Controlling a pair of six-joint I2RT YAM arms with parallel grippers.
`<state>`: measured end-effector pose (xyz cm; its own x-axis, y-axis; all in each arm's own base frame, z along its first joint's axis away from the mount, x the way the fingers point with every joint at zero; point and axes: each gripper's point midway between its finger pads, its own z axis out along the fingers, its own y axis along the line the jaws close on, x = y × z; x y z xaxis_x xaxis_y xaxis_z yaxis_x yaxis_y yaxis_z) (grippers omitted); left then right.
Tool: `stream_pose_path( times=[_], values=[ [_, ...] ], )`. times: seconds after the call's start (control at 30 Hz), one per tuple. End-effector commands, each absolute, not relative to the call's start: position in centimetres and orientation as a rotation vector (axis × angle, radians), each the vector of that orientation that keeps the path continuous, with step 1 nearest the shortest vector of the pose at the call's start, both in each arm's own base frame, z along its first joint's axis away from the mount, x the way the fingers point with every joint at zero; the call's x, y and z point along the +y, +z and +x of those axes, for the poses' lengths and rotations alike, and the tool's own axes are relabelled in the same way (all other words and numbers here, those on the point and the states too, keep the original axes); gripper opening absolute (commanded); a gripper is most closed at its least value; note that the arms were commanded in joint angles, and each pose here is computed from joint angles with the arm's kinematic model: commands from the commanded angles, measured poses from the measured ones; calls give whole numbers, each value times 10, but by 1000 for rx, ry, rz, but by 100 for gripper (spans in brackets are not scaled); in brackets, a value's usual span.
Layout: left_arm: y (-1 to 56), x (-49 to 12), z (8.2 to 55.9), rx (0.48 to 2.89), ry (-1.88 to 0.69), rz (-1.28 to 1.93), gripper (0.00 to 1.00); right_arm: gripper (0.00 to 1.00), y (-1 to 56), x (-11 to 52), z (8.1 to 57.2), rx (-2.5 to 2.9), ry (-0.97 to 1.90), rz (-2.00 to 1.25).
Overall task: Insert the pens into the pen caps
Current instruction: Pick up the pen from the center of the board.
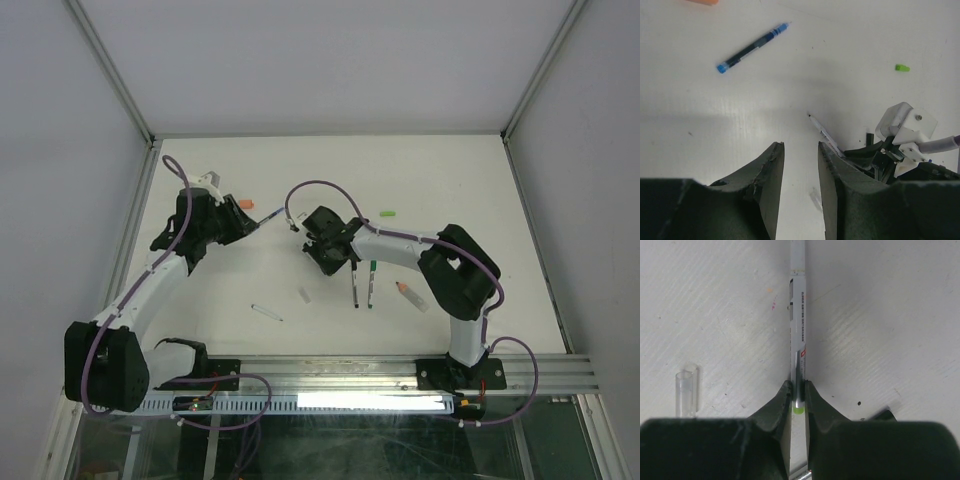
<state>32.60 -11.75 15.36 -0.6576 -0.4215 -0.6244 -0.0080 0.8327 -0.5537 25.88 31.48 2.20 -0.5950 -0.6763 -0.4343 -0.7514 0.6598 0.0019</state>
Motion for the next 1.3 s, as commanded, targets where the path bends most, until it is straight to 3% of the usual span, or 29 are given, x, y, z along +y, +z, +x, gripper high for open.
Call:
stream_pose_path(
  times=[0.0, 0.47, 1.27],
  values=[
    [157, -147, 329, 2187, -766, -283, 34, 9, 38, 319, 250, 2474, 331, -1073],
    [139, -205, 323, 2215, -956, -252, 37, 8, 65, 325, 253, 2456, 452, -930],
    [95, -241, 326, 2305, -1065, -360, 60, 8, 88, 342, 264, 2397, 683, -557]
  ],
)
